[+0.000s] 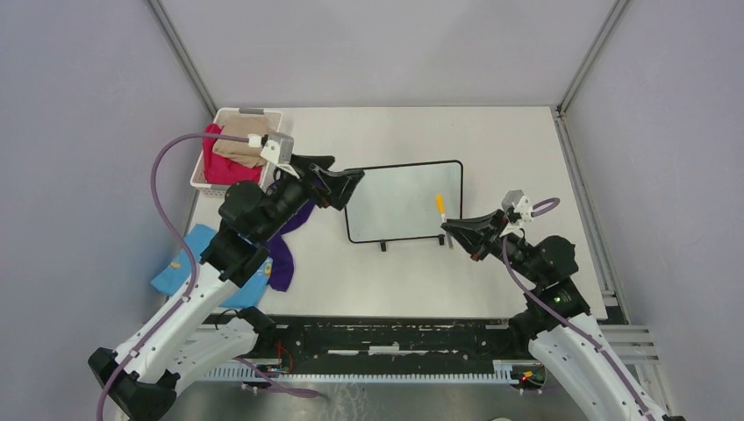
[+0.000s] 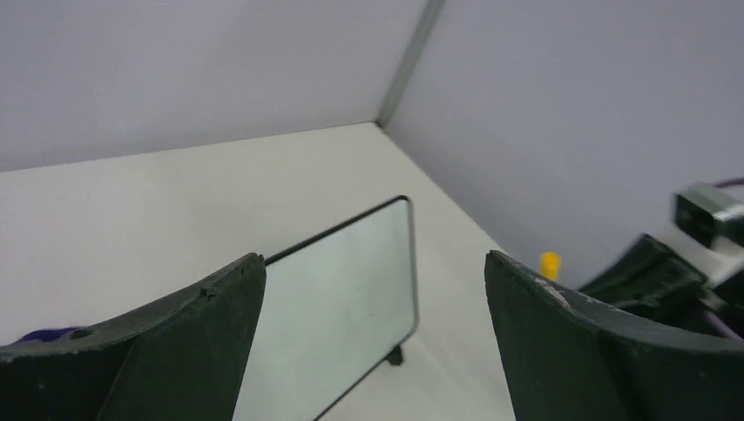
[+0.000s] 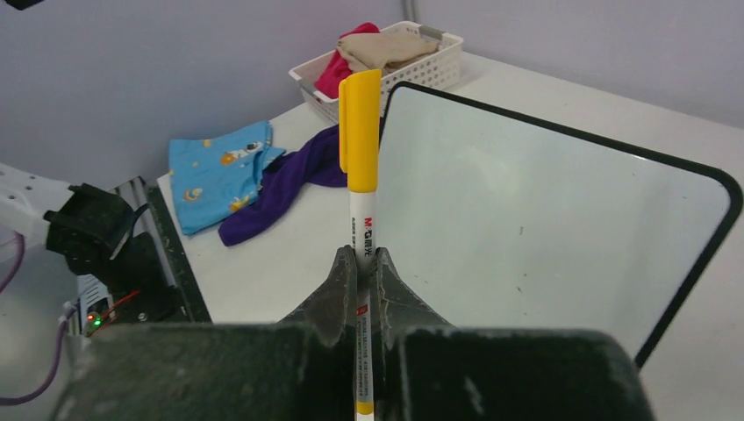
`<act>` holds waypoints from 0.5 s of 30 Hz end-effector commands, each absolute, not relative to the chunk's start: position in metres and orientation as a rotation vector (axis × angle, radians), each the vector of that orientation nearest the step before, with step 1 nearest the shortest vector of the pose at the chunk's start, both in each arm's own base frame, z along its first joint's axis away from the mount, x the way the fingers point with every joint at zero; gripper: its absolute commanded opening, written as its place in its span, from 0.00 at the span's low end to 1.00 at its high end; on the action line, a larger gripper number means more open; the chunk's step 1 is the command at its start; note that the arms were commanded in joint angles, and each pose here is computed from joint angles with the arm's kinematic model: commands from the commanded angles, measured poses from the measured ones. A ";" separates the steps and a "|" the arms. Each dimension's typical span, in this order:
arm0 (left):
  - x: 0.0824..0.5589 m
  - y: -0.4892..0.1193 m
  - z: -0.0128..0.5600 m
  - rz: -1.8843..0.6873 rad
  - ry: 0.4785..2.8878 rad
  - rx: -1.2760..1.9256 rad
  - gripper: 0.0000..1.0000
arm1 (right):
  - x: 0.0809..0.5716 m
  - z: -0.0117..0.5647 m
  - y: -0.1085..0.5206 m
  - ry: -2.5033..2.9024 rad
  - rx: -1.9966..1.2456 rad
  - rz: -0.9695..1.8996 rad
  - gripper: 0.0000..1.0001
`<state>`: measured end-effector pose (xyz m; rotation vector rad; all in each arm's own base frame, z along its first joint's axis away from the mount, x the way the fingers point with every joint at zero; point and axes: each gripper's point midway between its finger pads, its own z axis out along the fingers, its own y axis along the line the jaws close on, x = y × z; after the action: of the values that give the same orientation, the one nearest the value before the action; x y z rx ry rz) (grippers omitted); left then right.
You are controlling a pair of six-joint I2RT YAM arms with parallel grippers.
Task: Write a sentence on the whiteboard
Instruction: Open the whiteboard marker at the center of the board.
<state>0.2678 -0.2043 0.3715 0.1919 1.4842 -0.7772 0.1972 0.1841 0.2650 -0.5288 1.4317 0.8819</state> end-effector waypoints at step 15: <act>0.178 -0.293 0.382 -1.429 1.401 0.588 1.00 | 0.151 0.335 0.253 1.076 -0.521 1.262 0.00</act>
<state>0.1942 -0.2837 0.3670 0.5080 1.4733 -1.3505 0.1571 0.2494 0.2962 -0.5744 1.2206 1.2299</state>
